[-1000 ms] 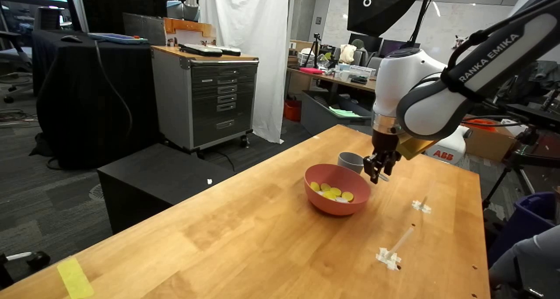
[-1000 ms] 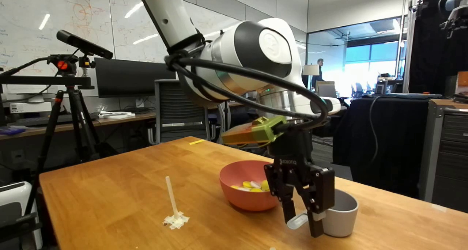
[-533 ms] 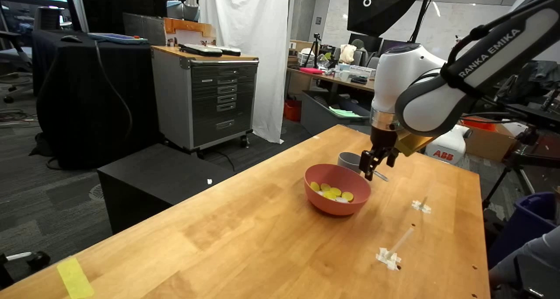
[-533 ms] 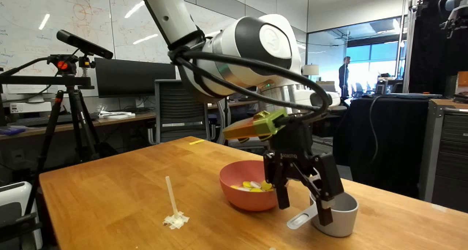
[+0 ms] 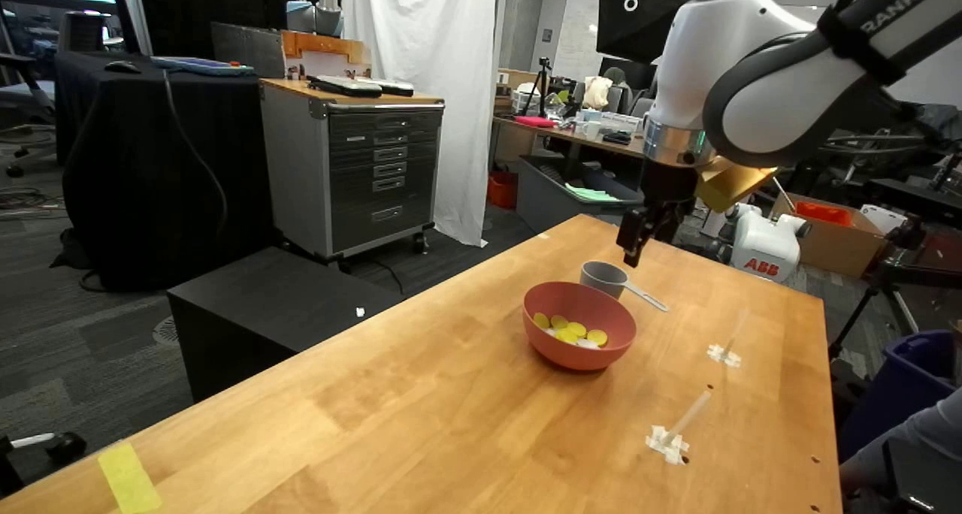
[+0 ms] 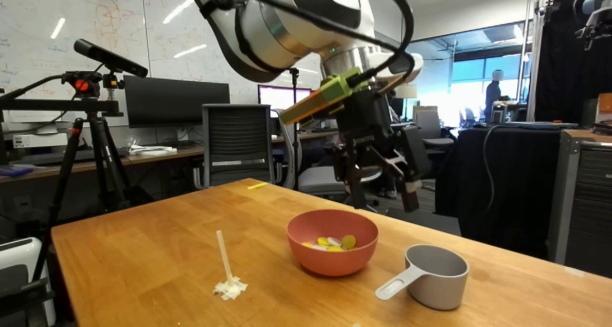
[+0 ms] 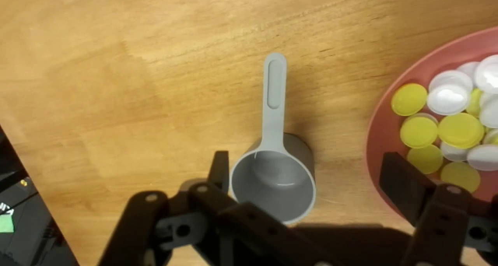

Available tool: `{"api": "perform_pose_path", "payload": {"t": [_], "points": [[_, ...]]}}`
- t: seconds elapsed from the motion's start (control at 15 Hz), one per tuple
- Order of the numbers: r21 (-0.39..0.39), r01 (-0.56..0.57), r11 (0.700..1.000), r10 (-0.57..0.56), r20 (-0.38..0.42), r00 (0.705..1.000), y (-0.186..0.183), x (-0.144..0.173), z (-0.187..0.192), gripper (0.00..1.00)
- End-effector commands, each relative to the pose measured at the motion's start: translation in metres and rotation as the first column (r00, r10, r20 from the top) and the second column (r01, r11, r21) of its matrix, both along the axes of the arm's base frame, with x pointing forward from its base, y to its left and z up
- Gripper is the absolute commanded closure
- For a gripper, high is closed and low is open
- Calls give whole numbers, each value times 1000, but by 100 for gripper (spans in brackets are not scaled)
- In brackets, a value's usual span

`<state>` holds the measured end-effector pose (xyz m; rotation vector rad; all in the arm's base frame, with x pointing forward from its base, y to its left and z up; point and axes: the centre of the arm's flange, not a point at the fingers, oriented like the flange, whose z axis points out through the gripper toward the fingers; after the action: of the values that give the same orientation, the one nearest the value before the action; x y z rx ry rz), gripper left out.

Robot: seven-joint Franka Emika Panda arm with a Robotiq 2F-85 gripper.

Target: Pour the contents in the grey measuring cup into the pink bowl

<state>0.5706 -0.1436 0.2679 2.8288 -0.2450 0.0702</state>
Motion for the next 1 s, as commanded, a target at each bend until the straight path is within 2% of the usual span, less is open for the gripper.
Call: {"api": "perform_pose_path", "payload": {"t": [0.0,0.27,0.6,0.67,0.73,0.93], "points": [[24,-168,985,170,-96,981,26,-30,44,0],[56,-345,937,350,-195,916,56,-52,53,0],[104,-522,847,525,-317,790,80,-76,46,0],[110,-529,841,533,-332,778,83,-76,46,0],[104,-477,873,485,-300,821,76,-62,33,0],[113,-502,857,510,-319,799,80,-66,33,0]]}}
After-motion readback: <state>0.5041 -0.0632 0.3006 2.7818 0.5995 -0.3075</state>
